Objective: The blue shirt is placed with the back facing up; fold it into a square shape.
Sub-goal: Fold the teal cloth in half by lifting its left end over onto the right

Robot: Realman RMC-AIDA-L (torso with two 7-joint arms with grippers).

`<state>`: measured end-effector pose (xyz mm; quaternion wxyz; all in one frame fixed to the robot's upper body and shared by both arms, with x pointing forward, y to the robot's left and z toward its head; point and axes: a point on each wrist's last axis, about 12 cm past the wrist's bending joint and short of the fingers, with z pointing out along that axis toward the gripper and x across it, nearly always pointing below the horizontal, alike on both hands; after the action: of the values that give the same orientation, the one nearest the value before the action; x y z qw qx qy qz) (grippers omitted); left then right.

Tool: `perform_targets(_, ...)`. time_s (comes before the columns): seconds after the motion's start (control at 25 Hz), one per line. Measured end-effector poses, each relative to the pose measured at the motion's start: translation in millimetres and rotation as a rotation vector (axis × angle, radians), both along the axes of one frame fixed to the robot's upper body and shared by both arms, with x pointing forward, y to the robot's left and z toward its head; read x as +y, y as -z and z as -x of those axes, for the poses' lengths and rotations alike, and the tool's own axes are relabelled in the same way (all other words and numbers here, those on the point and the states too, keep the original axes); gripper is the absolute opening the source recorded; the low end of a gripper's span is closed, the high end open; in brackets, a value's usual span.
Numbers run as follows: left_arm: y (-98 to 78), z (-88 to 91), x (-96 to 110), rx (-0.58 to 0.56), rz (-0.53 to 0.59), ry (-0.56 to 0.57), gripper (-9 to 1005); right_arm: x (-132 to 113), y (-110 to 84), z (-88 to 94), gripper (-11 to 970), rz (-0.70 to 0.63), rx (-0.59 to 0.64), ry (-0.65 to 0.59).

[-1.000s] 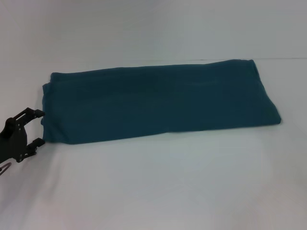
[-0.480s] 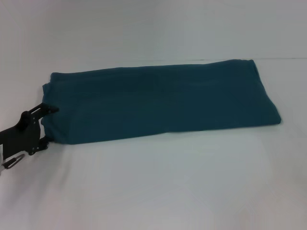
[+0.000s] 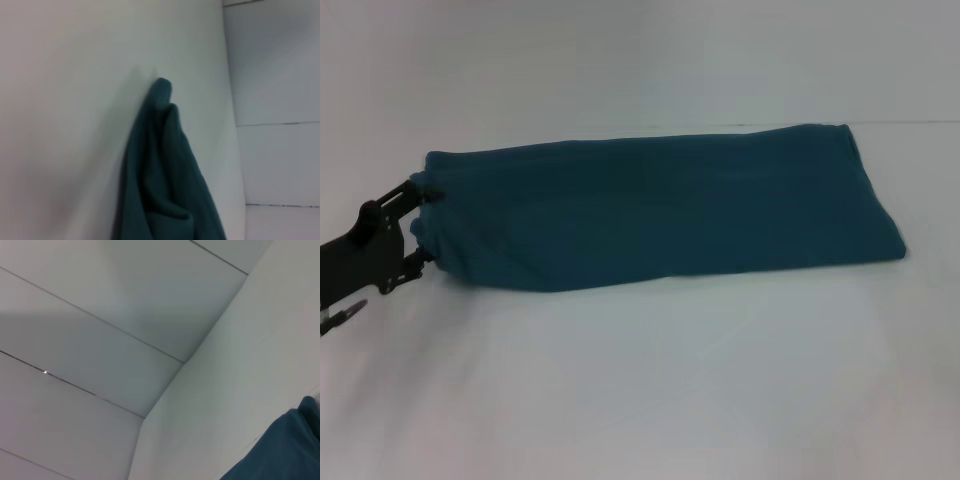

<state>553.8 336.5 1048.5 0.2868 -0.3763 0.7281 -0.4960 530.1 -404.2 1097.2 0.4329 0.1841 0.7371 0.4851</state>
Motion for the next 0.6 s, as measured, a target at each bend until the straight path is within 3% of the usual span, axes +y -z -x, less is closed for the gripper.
perform_targets(0.36,19.0,19.4,10,0.09,0.005,-0.06,884,0,0.3,0.0,746,0.003,0.001,0.003)
perform_targets(0.6,17.2,13.1,3,0.093,0.003,-0.041,884,0,0.3,-1.0,746,0.006,0.002,0.005)
